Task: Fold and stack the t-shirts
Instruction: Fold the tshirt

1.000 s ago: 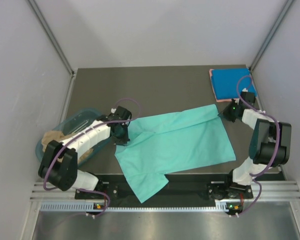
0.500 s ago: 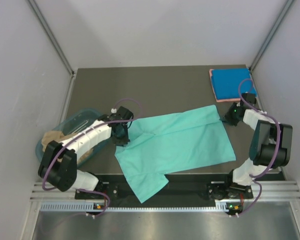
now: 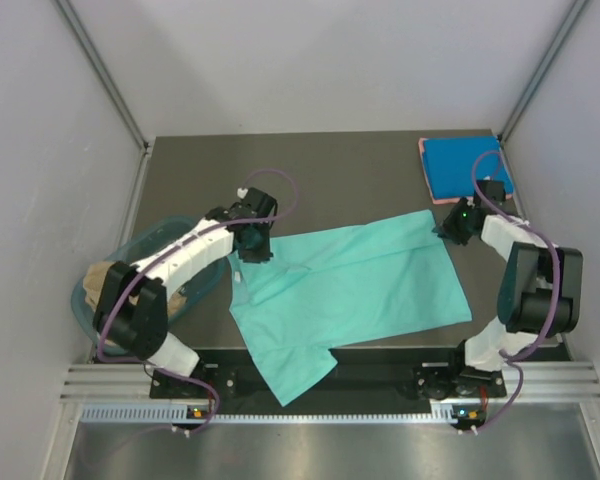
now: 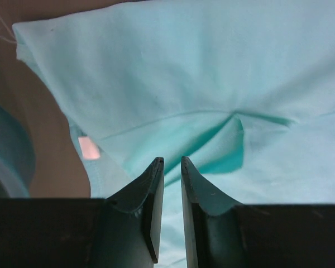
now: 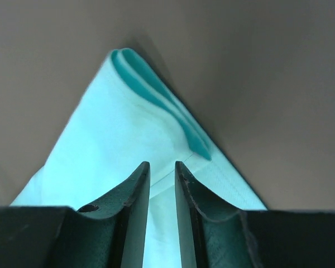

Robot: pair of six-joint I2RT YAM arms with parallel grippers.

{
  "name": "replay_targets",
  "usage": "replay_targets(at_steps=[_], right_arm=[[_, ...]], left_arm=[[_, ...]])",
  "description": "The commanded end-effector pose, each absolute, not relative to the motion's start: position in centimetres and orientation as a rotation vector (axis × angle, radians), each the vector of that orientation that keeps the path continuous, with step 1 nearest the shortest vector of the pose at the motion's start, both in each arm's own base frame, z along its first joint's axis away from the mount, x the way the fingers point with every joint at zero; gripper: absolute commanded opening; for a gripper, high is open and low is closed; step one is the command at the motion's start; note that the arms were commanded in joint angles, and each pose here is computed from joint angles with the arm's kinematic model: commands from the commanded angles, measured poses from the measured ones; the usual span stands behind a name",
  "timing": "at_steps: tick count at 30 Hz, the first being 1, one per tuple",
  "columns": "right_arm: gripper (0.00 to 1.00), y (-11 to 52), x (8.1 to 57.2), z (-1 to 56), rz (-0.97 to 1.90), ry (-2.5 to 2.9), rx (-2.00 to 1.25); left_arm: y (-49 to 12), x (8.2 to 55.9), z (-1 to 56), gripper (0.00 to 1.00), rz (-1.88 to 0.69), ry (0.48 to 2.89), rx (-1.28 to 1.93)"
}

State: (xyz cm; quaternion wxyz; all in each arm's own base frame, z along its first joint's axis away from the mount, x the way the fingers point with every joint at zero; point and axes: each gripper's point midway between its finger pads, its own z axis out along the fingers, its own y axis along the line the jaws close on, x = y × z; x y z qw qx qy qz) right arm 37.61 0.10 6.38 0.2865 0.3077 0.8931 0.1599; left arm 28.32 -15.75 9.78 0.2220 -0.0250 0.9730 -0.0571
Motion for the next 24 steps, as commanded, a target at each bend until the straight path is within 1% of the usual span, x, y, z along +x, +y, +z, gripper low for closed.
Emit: replay_targets(at_steps=[1, 6, 10, 12, 16, 19, 22, 24], right_arm=[[0.25, 0.3, 39.3, 5.3, 0.452, 2.376, 0.826], [0.23, -2.0, 37.6, 2.5, 0.302, 2.400, 0.928], [0.21, -5.0, 35.6, 2.0, 0.181, 2.352, 1.037], [0.21, -6.2, 34.6, 2.1, 0.115, 2.331, 1.065], [0.20, -8.2, 32.9, 2.1, 0.028, 2.308, 1.126], [0.20, -9.8, 31.0, 2.1, -0.035, 2.278, 1.203], [0.20, -10.9, 30.0, 2.5, -0.050, 2.248, 1.236], [0.21, -10.8, 30.2, 3.4, -0.024, 2.237, 1.206]], left_arm=[[-16.1, 30.7, 7.3, 0.24, -0.091, 2.671, -0.055], [-14.8, 32.7, 3.7, 0.22, 0.127, 2.709, -0.079], [-14.5, 33.4, 2.4, 0.22, 0.192, 2.718, -0.129], [-14.8, 33.7, 2.2, 0.22, 0.179, 2.701, -0.149], [-17.5, 34.7, 2.6, 0.22, -0.005, 2.675, -0.150], [-18.3, 35.5, 3.0, 0.22, -0.018, 2.677, -0.152], [-19.4, 36.7, 3.4, 0.22, -0.063, 2.660, -0.124], [-20.5, 37.0, 3.6, 0.22, -0.120, 2.658, -0.085]])
